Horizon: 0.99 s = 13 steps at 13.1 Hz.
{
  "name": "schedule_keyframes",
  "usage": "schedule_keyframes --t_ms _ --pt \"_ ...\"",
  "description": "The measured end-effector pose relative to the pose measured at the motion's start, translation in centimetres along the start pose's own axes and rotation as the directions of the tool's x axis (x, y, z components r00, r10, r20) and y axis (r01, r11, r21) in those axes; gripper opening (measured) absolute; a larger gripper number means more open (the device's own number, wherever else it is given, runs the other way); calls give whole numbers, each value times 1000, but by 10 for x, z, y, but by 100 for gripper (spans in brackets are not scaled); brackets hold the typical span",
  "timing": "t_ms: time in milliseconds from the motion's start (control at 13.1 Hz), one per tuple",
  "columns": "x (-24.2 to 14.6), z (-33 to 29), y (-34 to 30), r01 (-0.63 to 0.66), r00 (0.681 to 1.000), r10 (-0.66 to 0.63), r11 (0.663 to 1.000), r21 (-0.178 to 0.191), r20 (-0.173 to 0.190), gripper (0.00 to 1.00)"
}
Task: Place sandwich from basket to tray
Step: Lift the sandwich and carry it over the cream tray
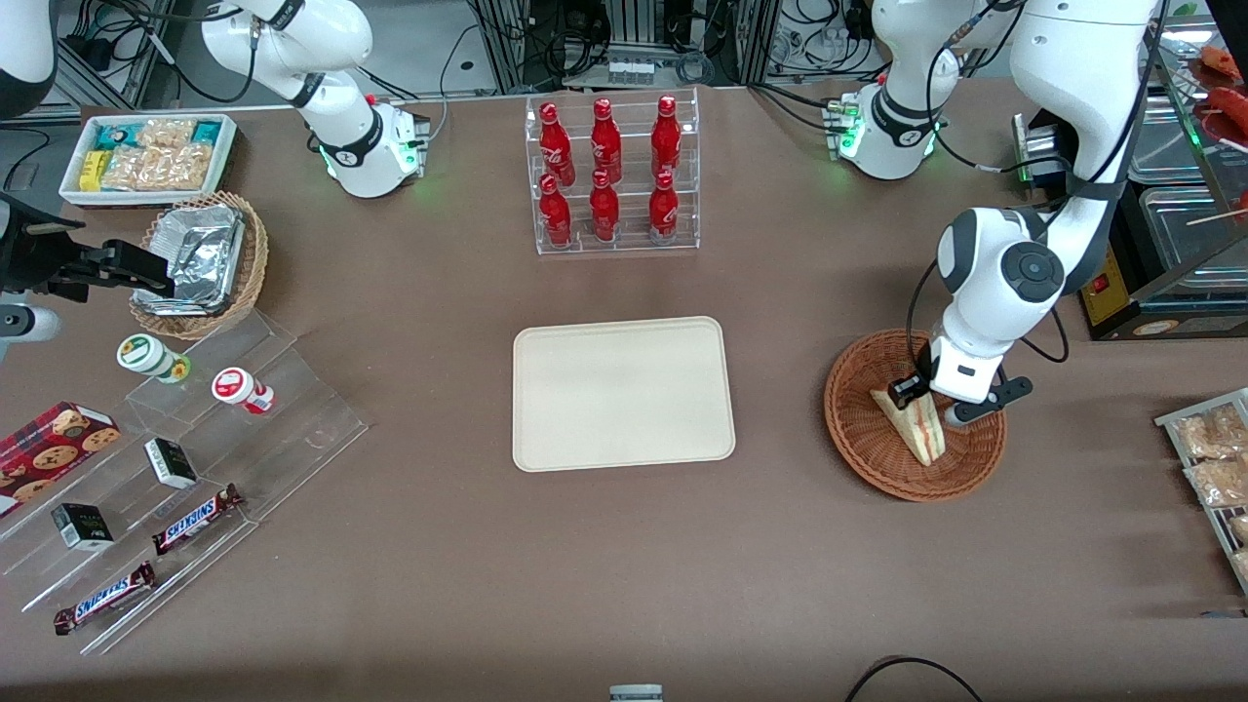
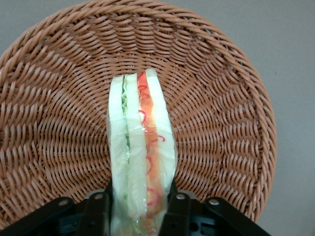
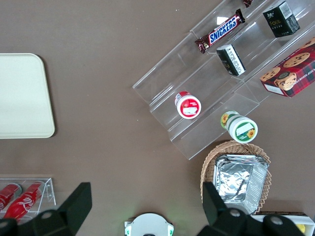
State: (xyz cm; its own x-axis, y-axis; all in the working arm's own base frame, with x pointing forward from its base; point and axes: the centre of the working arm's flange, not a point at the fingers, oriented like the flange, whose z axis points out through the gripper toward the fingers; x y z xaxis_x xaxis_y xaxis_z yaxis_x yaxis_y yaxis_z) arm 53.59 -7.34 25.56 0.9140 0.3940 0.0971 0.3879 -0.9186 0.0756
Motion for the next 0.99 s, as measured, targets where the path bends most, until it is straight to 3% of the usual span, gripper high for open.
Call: schedule_keyframes --t_ms 229,381,610,763,992 --pt "11 -21 7 -4 1000 4 1000 -7 -19 26" --pt "23 -59 18 -46 999 46 998 33 23 17" --pt "29 -140 60 -141 988 136 988 61 79 15" --pt "11 -173 107 -219 973 214 975 45 87 15" --pt "-34 -171 172 -286 954 283 958 15 104 15"
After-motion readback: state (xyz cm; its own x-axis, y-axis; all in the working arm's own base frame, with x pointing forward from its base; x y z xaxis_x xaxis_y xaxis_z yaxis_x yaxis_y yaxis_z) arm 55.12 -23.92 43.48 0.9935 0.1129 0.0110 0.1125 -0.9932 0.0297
